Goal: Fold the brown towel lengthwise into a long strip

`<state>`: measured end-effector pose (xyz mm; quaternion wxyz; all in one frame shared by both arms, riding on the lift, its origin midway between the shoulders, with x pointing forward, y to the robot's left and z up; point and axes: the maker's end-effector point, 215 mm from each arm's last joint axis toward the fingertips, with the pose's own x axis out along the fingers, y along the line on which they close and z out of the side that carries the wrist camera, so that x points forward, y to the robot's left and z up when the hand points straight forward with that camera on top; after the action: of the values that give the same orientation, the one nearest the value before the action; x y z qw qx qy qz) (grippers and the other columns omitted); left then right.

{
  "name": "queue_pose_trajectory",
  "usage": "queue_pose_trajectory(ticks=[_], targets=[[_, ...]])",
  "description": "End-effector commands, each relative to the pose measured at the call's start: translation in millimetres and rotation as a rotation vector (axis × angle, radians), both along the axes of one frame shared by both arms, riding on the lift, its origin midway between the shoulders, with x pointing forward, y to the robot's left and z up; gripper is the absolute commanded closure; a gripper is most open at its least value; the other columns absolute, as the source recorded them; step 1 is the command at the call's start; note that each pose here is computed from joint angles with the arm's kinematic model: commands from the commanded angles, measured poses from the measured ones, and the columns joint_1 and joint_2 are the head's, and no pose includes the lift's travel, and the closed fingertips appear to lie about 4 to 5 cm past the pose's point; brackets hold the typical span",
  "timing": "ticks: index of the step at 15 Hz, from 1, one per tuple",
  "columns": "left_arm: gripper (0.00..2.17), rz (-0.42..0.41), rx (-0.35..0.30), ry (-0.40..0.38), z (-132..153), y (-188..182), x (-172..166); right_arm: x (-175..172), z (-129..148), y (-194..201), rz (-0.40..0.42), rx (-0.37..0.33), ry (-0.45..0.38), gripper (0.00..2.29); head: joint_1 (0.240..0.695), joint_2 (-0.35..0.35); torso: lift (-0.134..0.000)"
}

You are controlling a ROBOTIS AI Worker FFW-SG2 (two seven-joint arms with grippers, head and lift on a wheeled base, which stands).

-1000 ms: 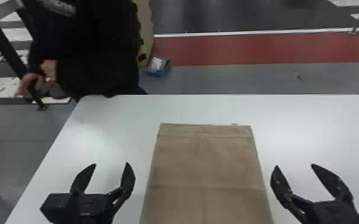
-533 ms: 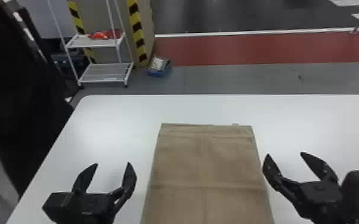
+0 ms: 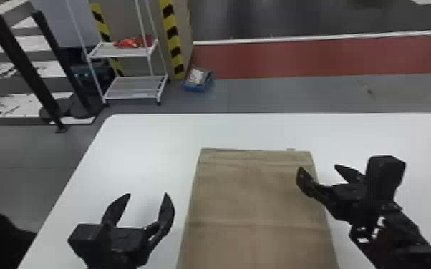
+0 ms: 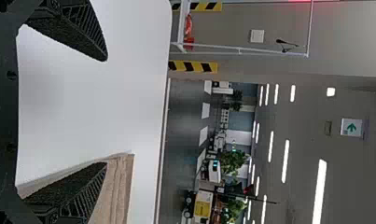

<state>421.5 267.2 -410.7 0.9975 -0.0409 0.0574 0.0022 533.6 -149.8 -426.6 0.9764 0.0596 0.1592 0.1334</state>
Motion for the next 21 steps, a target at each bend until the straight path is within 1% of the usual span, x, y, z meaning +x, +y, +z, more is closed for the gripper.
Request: queue_pose_trajectory(ticks=[1, 4, 7, 12, 21], targets=[[0.08, -0.008, -0.003, 0.0, -0.4, -2.7, 4.5, 13.5, -10.2, 4.8, 0.011, -0.007, 0.038, 0.09, 0.695, 0.136, -0.116], [0.08, -0.012, -0.004, -0.001, -1.4, -2.9, 7.6, 26.4, -25.0, 8.3, 0.02, -0.023, 0.075, 0.1, 0.695, 0.136, -0.116], [0.08, -0.022, -0.008, -0.001, -2.9, -7.0, 13.5, 31.8, -42.8, 13.6, 0.034, -0.044, 0.106, 0.11, 0.695, 0.137, -0.116], [0.08, -0.027, -0.008, 0.004, -3.4, -8.3, 16.7, 39.2, -49.3, 16.4, 0.044, -0.068, 0.117, 0.13, 0.695, 0.138, -0.116], [0.08, -0.031, -0.007, 0.007, -5.1, -9.7, 16.2, 40.0, -48.1, 34.4, 0.078, -0.073, 0.116, 0.14, 0.695, 0.149, -0.116]])
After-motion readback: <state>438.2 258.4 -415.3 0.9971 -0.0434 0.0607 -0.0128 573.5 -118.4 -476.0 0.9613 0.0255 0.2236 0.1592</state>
